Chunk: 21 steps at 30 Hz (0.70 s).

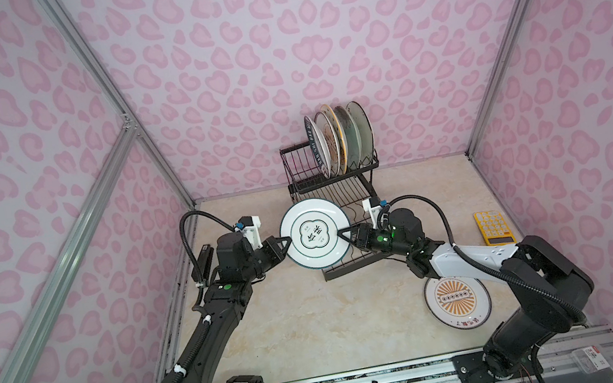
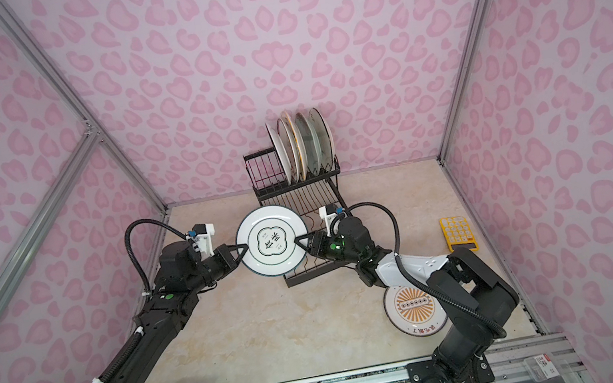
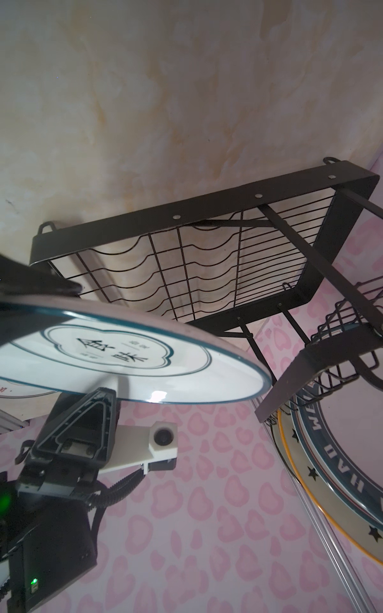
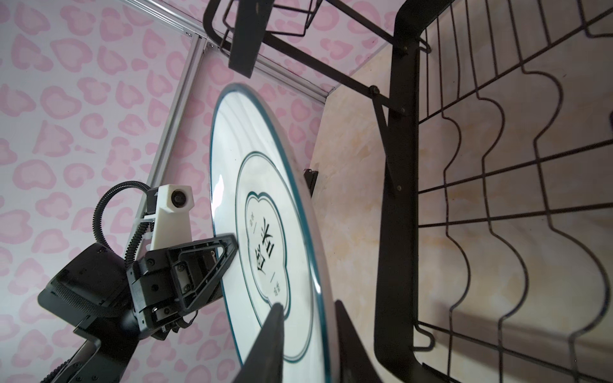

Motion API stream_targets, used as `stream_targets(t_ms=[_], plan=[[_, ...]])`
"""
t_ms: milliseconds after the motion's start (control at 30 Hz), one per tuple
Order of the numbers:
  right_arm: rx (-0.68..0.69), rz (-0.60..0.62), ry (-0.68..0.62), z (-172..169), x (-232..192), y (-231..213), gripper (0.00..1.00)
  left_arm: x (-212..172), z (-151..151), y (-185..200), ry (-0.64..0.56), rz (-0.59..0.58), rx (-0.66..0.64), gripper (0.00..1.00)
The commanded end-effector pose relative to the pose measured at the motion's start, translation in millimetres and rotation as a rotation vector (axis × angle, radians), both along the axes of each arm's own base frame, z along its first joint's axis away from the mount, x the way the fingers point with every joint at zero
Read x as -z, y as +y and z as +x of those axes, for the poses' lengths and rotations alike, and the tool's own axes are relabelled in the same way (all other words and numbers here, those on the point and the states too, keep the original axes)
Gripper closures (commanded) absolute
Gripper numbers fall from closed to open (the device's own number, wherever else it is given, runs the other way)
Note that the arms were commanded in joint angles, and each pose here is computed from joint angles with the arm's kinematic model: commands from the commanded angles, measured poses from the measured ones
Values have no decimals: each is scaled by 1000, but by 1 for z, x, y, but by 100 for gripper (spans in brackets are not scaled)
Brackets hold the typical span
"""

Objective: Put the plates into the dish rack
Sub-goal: 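Lift the plate toward the rack with the right gripper while the left gripper holds it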

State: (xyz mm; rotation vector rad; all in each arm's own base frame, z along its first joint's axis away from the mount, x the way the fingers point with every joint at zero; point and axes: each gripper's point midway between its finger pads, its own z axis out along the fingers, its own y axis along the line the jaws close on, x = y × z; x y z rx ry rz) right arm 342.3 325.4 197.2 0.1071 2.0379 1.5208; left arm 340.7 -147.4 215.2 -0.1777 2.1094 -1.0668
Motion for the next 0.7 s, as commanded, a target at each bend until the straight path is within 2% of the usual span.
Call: stream_targets(t_ms=[0, 433, 667], plan=[[-28, 52, -34, -1, -13, 8, 74, -18, 3, -1, -74, -11, 3, 97], [-44, 67, -41, 1, -20, 16, 77, -16, -2, -4, -76, -20, 24, 97], [-43, 64, -47, 2, -23, 18, 89, -15, -4, -4, -74, -14, 33, 97]])
